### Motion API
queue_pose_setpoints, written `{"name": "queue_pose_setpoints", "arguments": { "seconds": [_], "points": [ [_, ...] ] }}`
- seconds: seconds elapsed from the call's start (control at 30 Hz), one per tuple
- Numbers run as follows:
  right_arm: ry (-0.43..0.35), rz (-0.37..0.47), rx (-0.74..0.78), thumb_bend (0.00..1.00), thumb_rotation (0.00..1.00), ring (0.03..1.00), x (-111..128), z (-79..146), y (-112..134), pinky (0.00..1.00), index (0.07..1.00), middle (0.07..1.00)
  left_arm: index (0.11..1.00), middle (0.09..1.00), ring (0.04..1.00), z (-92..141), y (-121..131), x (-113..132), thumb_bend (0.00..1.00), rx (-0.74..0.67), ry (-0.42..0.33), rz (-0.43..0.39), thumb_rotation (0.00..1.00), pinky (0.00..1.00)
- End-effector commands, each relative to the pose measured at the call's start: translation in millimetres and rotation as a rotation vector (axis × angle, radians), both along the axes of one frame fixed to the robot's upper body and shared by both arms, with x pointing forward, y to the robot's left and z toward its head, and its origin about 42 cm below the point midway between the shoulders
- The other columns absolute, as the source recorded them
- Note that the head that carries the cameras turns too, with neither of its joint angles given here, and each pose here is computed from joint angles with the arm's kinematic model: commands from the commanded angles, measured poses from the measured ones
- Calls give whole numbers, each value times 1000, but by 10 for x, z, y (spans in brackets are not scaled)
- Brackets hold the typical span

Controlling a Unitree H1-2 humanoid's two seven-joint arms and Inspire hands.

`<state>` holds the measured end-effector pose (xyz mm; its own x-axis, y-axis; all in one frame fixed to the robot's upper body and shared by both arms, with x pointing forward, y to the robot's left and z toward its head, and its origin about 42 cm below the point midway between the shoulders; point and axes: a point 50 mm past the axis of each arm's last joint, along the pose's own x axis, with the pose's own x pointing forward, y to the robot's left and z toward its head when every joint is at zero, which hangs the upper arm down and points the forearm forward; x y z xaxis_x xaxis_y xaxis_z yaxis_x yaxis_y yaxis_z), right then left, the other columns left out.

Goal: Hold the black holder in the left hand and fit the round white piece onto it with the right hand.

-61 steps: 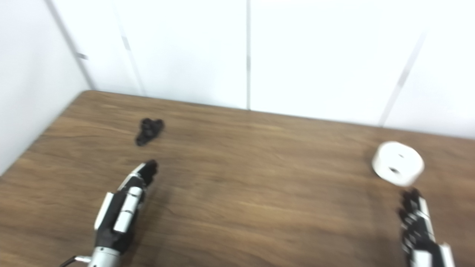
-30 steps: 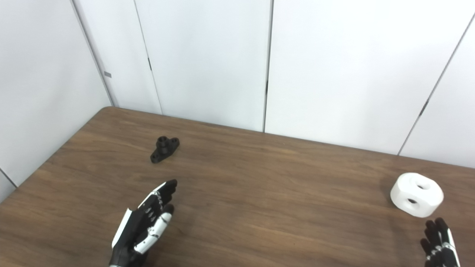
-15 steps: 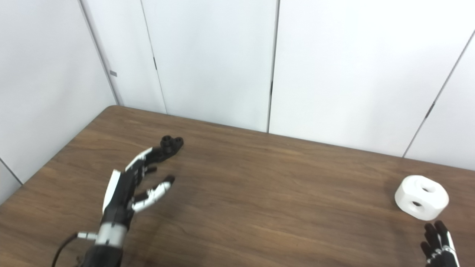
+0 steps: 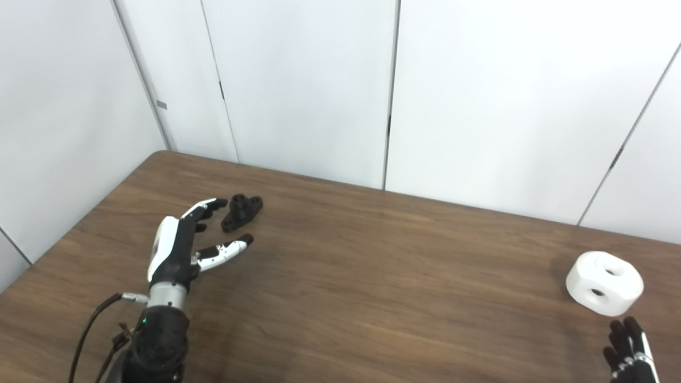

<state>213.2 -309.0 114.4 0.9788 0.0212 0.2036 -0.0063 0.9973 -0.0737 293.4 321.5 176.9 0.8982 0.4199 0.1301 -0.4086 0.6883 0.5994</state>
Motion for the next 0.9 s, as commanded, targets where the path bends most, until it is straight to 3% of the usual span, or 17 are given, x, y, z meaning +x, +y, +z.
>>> {"name": "queue_pose_setpoints", "arguments": {
  "seconds": [0.0,0.3,0.47,0.87],
  "points": [
    [113,-24,31,664,1000,998,-215,-310,-2,1000,991,977,773,851,883,165,71,120,835,71,-56,29,211,827],
    [113,-22,26,670,1000,995,-206,-311,-10,1000,990,970,770,851,910,141,196,196,889,195,-54,68,252,878],
    [127,-20,20,682,1000,989,-210,-315,-12,1000,983,965,764,845,897,102,281,294,909,324,-23,110,319,990],
    [131,-21,15,659,1000,994,-220,-305,-16,1000,978,959,772,876,928,73,280,531,887,387,48,156,299,1000]
  ]
}}
